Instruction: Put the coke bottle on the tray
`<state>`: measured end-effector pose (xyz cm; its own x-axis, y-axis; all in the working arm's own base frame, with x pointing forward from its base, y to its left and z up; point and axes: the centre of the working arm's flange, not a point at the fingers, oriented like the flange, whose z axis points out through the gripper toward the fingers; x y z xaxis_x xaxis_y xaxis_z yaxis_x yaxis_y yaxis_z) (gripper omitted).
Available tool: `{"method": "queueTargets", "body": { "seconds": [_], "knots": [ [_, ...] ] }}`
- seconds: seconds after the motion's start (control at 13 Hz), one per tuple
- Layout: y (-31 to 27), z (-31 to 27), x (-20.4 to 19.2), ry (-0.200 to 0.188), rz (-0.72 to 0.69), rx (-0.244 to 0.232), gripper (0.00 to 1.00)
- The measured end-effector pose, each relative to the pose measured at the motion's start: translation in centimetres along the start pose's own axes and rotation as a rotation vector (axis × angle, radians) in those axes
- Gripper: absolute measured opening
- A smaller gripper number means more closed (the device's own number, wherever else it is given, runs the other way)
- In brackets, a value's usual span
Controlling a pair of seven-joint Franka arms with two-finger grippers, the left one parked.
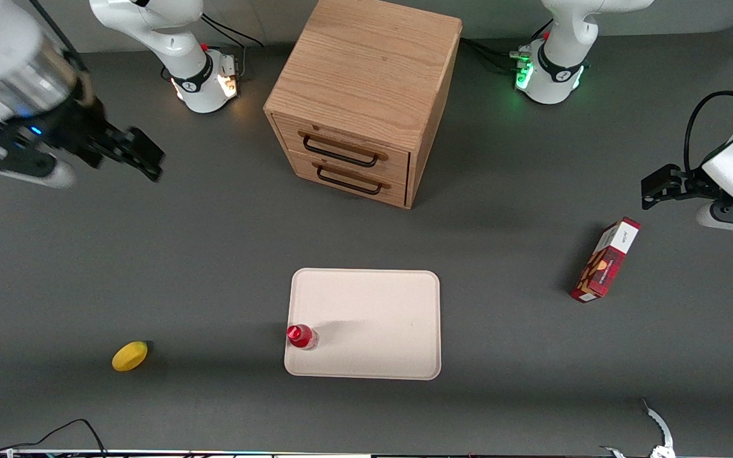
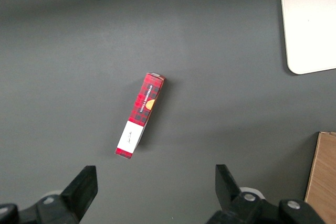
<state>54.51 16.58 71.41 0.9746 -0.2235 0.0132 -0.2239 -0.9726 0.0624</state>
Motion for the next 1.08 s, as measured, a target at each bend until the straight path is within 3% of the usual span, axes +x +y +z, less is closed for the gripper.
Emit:
{"method": "queueTargets", "body": {
  "seconds": [0.15, 0.46, 0.69, 1.08],
  "knots": [
    [5.5, 0.9, -0.1, -0.041, -0.018, 0.020, 1.00],
    [14.7, 7.9, -0.7, -0.016, -0.011, 0.051, 1.00],
    [14.7, 12.7, -2.6, -0.008, -0.016, 0.050, 1.00],
    [14.4, 12.2, -3.8, -0.003, -0.024, 0.051, 1.00]
  ]
}}
